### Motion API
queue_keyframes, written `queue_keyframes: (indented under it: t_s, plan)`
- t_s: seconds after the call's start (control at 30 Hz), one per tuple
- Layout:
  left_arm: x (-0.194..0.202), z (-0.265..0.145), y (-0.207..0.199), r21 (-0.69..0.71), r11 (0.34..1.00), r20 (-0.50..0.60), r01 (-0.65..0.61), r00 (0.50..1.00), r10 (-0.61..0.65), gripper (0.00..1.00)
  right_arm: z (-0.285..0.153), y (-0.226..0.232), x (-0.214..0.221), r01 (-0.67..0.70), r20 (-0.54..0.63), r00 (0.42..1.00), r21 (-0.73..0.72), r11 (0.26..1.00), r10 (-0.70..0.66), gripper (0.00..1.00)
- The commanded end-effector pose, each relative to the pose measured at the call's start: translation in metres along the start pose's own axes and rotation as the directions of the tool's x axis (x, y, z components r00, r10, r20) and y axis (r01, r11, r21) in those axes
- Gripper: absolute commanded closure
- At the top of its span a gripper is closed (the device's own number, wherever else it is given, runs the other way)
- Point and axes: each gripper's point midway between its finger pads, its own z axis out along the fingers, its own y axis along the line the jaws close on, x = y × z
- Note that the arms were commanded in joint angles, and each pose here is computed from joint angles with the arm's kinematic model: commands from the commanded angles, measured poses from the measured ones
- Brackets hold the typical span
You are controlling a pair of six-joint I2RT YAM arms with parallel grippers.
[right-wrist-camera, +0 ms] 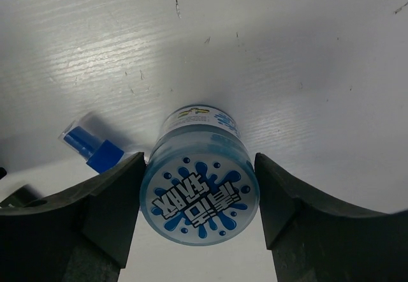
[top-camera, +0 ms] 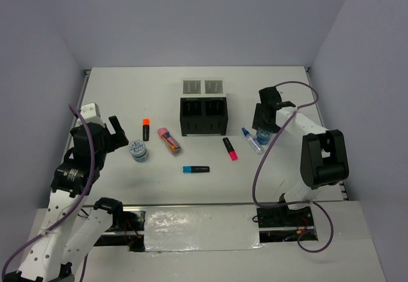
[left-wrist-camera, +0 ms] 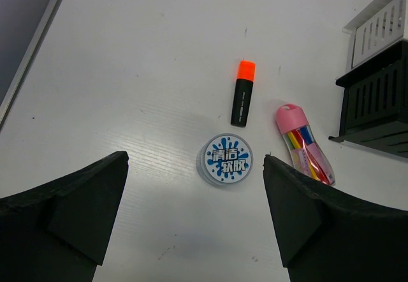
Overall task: Sort the stationery into containers
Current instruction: Pick up the stationery from the center of the board.
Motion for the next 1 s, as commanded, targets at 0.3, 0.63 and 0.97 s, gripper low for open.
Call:
queue_keyframes:
  t_s: [0.3,0.63,0.97]
  plan:
    - [-0.015,0.0,-0.007,0.029,1.0,0.041,-0.001,0.999,0.0,0.01,-0.04,-0.022,-0.045,-0.091,0.161,0.984,0.101,0.991,0.074,0.99]
    - [-0.013,0.002,-0.009,0.037,0.999,0.032,-0.007,0.999,0.006,0.01,-0.029,-0.02,-0.046,-0.068,0.13,0.99,0.101,0.993,0.055,1.0]
    - [-0.013,0.002,-0.01,0.043,0.999,0.03,-0.009,1.0,0.008,0.01,-0.031,-0.021,-0.049,-0.068,0.135,0.989,0.104,0.992,0.054,1.0]
